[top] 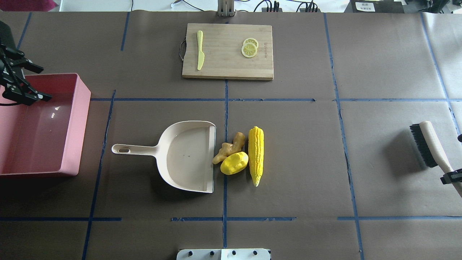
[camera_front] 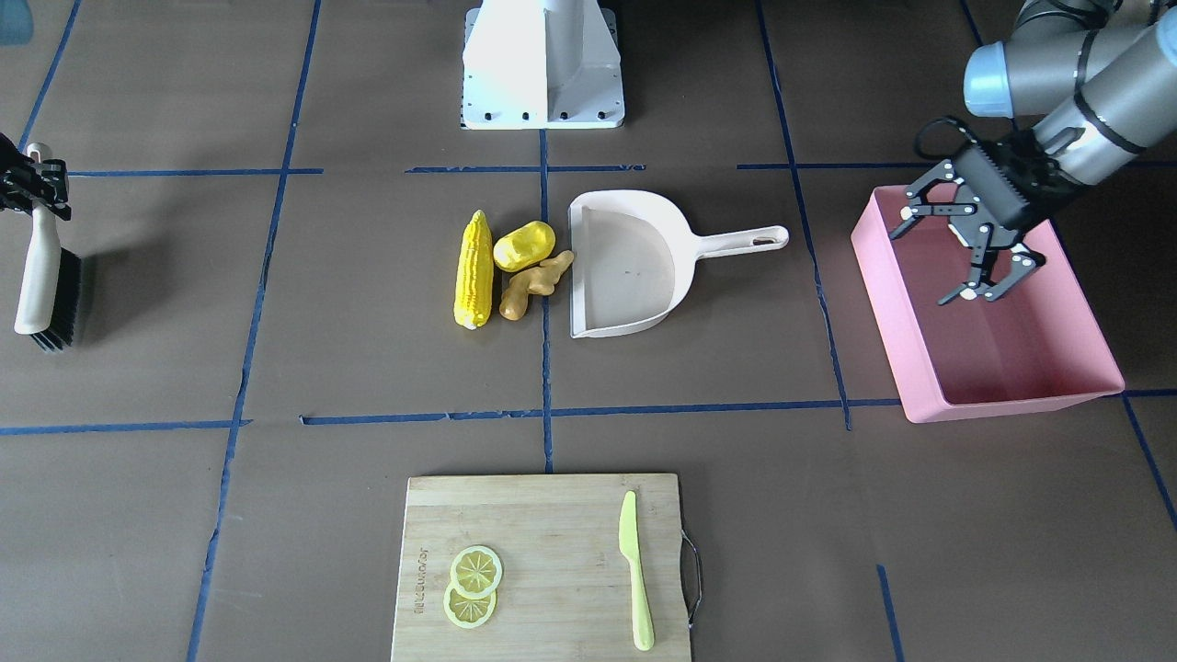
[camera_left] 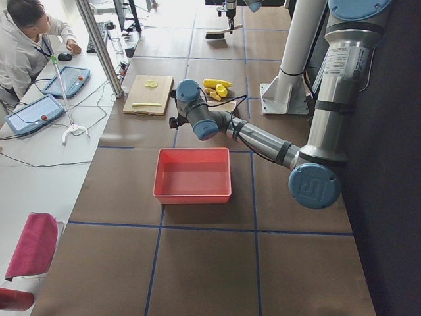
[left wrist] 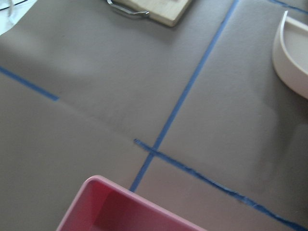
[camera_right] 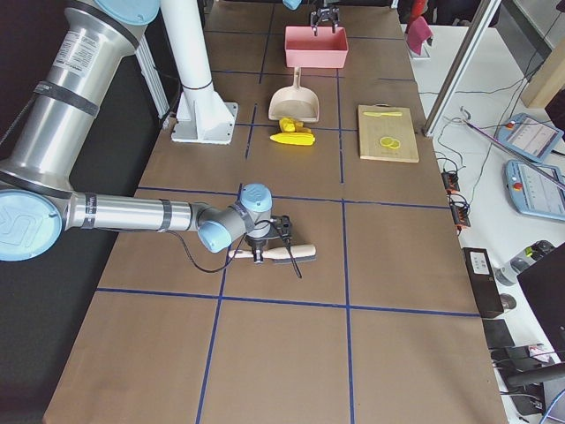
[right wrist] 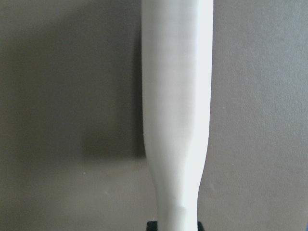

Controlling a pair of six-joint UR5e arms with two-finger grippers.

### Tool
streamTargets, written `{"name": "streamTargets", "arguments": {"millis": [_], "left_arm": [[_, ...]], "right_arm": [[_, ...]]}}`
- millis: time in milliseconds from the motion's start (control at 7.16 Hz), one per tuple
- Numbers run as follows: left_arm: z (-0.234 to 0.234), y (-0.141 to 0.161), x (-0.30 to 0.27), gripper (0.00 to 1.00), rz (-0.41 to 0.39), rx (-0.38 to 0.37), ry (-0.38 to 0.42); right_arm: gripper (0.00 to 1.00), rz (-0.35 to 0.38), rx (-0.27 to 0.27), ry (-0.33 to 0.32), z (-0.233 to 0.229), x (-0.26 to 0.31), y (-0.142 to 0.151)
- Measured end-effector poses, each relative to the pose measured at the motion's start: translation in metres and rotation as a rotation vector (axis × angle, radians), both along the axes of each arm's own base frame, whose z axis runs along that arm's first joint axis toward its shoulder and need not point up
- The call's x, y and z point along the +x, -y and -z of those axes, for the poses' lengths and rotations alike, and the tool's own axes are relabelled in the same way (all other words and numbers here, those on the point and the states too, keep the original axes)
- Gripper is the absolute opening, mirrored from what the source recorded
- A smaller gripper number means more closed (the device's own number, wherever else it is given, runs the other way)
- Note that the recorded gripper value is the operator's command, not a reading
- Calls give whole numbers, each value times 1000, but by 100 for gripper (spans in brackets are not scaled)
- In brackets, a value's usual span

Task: Sweep and dump trash into bin
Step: 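Reach the left gripper to the beige dustpan handle and grasp it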

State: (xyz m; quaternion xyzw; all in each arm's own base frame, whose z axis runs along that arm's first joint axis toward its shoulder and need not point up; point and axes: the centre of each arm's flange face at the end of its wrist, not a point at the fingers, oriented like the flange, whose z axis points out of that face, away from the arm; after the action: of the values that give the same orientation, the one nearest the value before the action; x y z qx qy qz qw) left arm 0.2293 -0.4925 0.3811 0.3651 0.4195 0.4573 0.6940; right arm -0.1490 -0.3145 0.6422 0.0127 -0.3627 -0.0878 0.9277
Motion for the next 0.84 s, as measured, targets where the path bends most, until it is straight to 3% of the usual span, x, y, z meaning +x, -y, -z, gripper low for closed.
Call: {"name": "streamTargets", "arguments": {"millis": [419,838], "left_arm": [[50,-36,97,100,-152,92,-39],[55,-77,167,100,-203,141,-8]], "right_arm": [[0,-1,0,0,0,1,-1],[0,-2,1,-1,-1,1,-1]]}}
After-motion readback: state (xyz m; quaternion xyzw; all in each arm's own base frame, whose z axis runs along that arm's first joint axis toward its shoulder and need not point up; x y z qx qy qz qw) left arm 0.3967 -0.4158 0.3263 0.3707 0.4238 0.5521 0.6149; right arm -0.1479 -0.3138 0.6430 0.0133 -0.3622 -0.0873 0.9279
